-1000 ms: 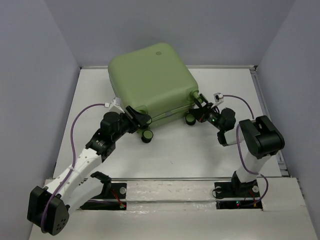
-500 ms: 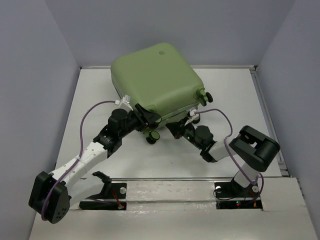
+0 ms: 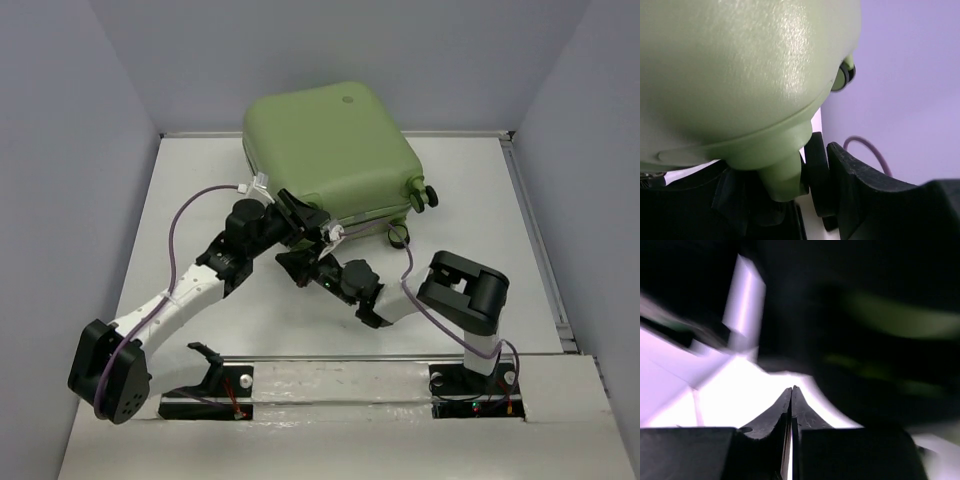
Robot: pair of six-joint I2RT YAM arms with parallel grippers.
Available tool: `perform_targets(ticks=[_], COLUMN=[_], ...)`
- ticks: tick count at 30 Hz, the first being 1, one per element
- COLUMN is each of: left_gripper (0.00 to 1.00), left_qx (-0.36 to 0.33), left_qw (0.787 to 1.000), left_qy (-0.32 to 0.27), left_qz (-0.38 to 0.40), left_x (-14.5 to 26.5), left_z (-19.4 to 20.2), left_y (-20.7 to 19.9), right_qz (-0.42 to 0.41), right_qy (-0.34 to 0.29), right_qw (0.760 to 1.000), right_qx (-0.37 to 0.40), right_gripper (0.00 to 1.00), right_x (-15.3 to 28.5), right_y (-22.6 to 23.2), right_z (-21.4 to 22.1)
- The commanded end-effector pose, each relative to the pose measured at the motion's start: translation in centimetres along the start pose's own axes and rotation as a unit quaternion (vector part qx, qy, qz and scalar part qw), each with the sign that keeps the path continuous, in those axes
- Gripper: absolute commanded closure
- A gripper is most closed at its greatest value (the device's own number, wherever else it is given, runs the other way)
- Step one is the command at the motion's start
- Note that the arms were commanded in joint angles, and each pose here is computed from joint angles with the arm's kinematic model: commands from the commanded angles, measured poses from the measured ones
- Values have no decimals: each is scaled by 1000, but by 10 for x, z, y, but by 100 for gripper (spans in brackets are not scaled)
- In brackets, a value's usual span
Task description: Pack the luggage
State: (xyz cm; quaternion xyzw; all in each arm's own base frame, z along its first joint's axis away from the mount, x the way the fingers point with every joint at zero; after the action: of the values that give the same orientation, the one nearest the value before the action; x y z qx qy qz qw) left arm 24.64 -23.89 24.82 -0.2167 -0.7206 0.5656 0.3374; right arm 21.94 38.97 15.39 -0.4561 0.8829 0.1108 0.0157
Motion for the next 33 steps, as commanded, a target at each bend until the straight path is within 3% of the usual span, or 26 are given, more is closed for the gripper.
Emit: perform_targets(ticks=[1,3,6,7,8,9,11,12,14,15,19,24,33], left_gripper=[94,94,94,94,94,94,94,94,94,88,63,43,32], left_qx=[-55,-34,-26,-28,-31,-33,-38,-34,-29,-25,-21,-32,-35], left_qw=[928,930,932,933,935,941,947,949,956,959,964,966,968], left_qy=[-10,-10,-24,-30,-33,-35,-49,-52,-52,-52,-57,-65,-63], left_qz=[367,365,360,357,351,335,317,310,288,277,260,250,241], left_x=[60,63,71,76,76,73,74,73,68,66,62,61,60], left_z=[1,8,8,7,7,8,6,5,6,6,5,3,3], left_y=[-175,-162,-149,-146,-141,-130,-118,-111,-91,-82,-65,-55,-45], right_qz=[-188,-144,-111,-96,-79,-61,-38,-27,5,28,87,117,96], right_qy=[-146,-191,-198,-176,-163,-164,-111,-97,-62,-37,57,67,44], right_qw=[968,964,964,970,975,977,989,992,996,998,994,988,989], right_qx=[-81,-118,-140,-137,-131,-119,-91,-79,-61,-48,11,71,102], right_gripper=[93,93,93,90,85,68,50,37,28,24,16,11,10], right_x=[-25,-41,-34,-20,-10,1,36,47,67,76,91,82,31], right_y=[99,92,81,73,66,59,43,38,27,19,2,-6,-14], right_z=[-65,-82,-81,-65,-57,-62,-35,-31,-33,-27,-27,-62,-100])
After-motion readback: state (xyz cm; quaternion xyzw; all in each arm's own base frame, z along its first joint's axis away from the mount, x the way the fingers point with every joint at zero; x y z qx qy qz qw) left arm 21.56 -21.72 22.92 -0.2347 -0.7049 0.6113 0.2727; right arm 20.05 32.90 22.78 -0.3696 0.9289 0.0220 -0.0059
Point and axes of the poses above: each gripper's point midway between its finger pads, its own x axis back along the fingers, its own y axis along the line the jaws close on, z = x × y, the point moved 5 cm from there along x, back along the fingers, and after that the axes turned 15 degrees about x, right-handed, at the moved point
